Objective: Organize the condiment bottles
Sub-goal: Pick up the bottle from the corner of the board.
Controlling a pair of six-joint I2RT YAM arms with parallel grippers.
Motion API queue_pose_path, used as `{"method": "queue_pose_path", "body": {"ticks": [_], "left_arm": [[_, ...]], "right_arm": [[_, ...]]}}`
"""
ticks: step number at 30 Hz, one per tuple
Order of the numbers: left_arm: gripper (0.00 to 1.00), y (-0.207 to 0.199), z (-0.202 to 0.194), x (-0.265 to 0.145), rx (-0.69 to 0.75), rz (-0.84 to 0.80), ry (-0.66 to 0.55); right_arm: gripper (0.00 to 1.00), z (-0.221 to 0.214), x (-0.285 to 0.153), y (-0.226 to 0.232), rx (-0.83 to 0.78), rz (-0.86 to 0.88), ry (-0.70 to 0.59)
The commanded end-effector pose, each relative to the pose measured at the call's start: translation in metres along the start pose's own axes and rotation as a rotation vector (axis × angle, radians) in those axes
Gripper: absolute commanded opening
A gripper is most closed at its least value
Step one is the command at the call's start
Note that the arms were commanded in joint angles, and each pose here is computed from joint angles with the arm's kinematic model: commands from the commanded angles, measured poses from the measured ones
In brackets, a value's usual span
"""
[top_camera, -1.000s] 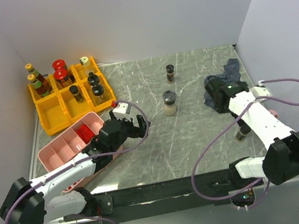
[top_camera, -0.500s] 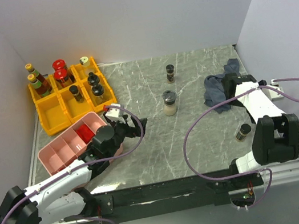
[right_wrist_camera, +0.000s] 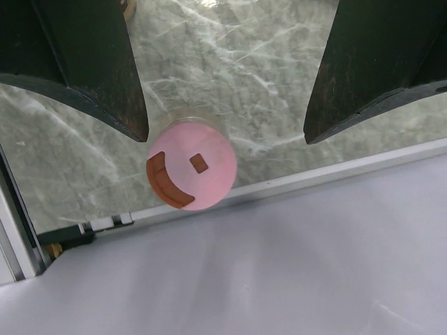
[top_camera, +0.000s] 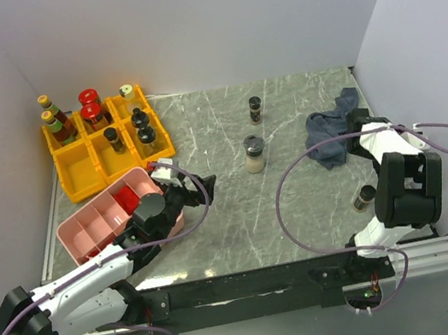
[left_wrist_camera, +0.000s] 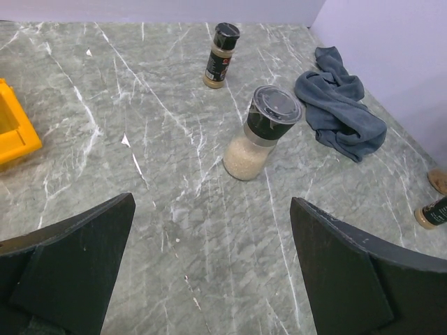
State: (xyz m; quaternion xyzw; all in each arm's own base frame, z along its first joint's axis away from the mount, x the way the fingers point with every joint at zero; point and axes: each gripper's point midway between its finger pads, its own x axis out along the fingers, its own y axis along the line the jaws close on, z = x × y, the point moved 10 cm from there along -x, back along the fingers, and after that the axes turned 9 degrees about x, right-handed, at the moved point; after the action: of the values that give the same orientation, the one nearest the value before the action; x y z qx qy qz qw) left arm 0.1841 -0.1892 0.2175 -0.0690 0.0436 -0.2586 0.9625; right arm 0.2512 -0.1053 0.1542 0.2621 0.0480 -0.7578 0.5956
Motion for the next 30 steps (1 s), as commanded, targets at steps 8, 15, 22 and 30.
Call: {"method": "queue_pose_path", "body": {"ticks": [8, 15, 22, 30], "left_arm": [[0.99, -0.001, 0.012, 0.000, -0.004, 0.005, -0.061], [0.99, -0.001, 0.014, -0.003, -0.007, 0.005, -0.070], [0.99, 0.000, 0.017, -0.008, -0.013, 0.008, -0.094], [0.99, 0.000, 0.019, -0.009, -0.014, 0.007, -0.098]], "right_arm": [[0.94, 0.001, 0.012, 0.000, 0.073, -0.118, -0.007], [0.95, 0.003, 0.014, -0.004, 0.085, -0.178, -0.013], [0.87, 0.003, 0.016, -0.003, 0.075, -0.205, -0.011], [0.48, 0.006, 0.017, -0.003, 0.073, -0.189, -0.014]]}}
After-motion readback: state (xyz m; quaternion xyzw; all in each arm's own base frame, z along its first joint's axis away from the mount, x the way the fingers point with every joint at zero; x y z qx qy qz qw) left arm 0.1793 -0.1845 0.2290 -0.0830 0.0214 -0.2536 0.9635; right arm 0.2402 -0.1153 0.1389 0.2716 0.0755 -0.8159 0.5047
